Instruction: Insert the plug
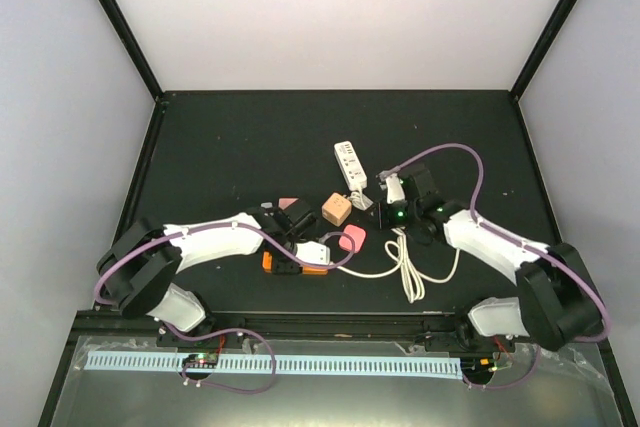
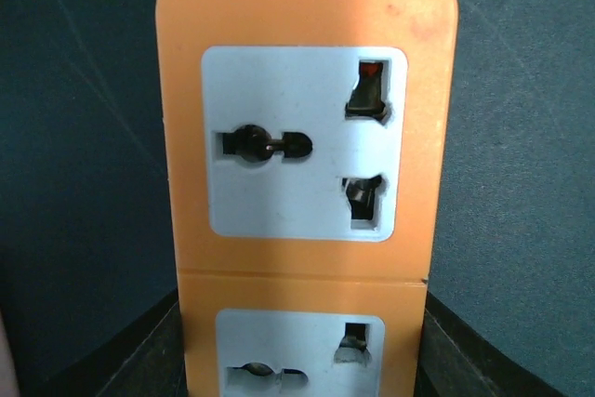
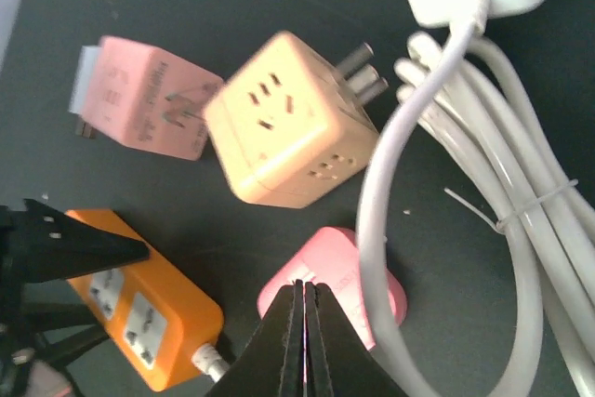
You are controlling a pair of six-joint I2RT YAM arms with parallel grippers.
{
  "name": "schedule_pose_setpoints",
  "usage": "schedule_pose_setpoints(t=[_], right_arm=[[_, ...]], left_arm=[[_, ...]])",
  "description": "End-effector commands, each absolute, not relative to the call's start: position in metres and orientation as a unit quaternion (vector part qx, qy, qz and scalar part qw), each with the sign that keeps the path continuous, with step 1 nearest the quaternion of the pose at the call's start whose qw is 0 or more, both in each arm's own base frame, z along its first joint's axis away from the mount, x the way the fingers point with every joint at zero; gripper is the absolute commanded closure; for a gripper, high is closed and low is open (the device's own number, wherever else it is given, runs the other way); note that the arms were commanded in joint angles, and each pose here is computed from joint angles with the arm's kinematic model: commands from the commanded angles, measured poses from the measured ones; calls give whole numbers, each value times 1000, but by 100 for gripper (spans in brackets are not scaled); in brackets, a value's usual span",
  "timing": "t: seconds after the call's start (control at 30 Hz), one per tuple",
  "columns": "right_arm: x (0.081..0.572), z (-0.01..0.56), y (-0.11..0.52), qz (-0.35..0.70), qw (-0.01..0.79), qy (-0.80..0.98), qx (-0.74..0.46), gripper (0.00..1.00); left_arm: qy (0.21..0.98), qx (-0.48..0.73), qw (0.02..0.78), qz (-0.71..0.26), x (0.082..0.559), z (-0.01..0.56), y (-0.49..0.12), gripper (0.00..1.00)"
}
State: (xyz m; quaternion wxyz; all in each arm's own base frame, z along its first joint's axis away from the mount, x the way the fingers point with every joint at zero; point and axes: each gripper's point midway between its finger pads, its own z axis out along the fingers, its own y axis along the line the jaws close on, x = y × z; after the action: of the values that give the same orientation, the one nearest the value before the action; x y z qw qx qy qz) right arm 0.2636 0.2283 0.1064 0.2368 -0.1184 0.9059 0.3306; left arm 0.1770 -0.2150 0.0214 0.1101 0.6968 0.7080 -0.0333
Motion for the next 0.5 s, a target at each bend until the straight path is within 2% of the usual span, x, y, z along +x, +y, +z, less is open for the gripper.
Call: schedule_pose_setpoints(t=[0.0, 0.2, 0.47], right_arm=[[266, 75, 231, 313, 198, 921, -119, 96], [302, 33, 200, 176, 185, 963, -83, 99], [368, 52, 166, 77, 247, 966, -29, 99]], left_arm=[[725, 681, 105, -8, 187, 10, -206, 98], [727, 677, 114, -17, 188, 13, -207, 98], [729, 674, 117, -23, 194, 7, -214, 98]])
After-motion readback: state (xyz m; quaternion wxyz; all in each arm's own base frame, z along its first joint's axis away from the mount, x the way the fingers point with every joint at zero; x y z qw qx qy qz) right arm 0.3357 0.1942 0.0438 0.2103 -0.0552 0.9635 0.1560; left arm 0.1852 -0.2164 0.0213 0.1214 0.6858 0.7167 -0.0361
